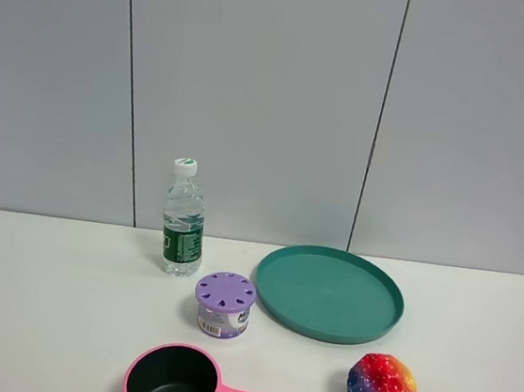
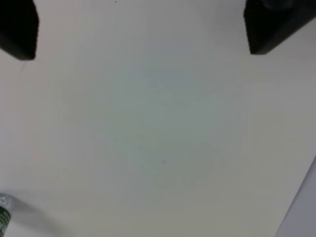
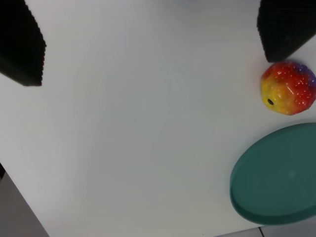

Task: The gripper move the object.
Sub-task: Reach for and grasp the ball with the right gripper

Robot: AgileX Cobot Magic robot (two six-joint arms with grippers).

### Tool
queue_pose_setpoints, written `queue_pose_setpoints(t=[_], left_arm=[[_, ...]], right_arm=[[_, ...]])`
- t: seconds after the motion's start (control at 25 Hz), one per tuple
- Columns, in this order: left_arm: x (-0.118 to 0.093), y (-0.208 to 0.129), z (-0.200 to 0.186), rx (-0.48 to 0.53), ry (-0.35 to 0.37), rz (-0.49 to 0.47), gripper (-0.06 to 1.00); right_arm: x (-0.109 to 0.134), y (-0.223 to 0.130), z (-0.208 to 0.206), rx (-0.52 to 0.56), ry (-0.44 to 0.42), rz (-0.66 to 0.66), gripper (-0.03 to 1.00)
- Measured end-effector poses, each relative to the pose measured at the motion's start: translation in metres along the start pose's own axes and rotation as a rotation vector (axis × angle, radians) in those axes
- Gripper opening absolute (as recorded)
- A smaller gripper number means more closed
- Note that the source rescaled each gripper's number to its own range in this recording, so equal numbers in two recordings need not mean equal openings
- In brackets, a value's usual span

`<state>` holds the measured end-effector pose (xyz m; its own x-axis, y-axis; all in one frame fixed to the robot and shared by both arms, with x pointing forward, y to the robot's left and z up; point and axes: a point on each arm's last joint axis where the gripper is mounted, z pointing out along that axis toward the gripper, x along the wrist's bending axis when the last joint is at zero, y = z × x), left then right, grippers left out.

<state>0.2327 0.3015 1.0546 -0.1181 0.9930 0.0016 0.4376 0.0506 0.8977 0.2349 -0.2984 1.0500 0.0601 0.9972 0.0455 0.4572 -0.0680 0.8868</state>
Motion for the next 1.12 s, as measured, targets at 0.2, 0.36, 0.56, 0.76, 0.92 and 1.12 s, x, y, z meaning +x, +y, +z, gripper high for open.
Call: queue_pose_setpoints(t=[0.2,0.36,0.56,0.76,0.92,1.12], left_arm=[[0.0,0.0,0.0,0.0,0.0,0.0,1.0],[0.0,0.0,0.0,0.0,0.0,0.0,1.0],[0.0,0.0,0.0,0.0,0.0,0.0,1.0],[0.0,0.0,0.0,0.0,0.0,0.0,1.0],[0.0,0.0,0.0,0.0,0.0,0.0,1.0],[0.0,0.0,0.0,0.0,0.0,0.0,1.0]], right_arm=[[0.0,0.0,0.0,0.0,0.0,0.0,1.0],[0.0,0.0,0.0,0.0,0.0,0.0,1.0],[0.0,0.0,0.0,0.0,0.0,0.0,1.0],[0.0,0.0,0.0,0.0,0.0,0.0,1.0],[0.0,0.0,0.0,0.0,0.0,0.0,1.0],[0.0,0.0,0.0,0.0,0.0,0.0,1.0]])
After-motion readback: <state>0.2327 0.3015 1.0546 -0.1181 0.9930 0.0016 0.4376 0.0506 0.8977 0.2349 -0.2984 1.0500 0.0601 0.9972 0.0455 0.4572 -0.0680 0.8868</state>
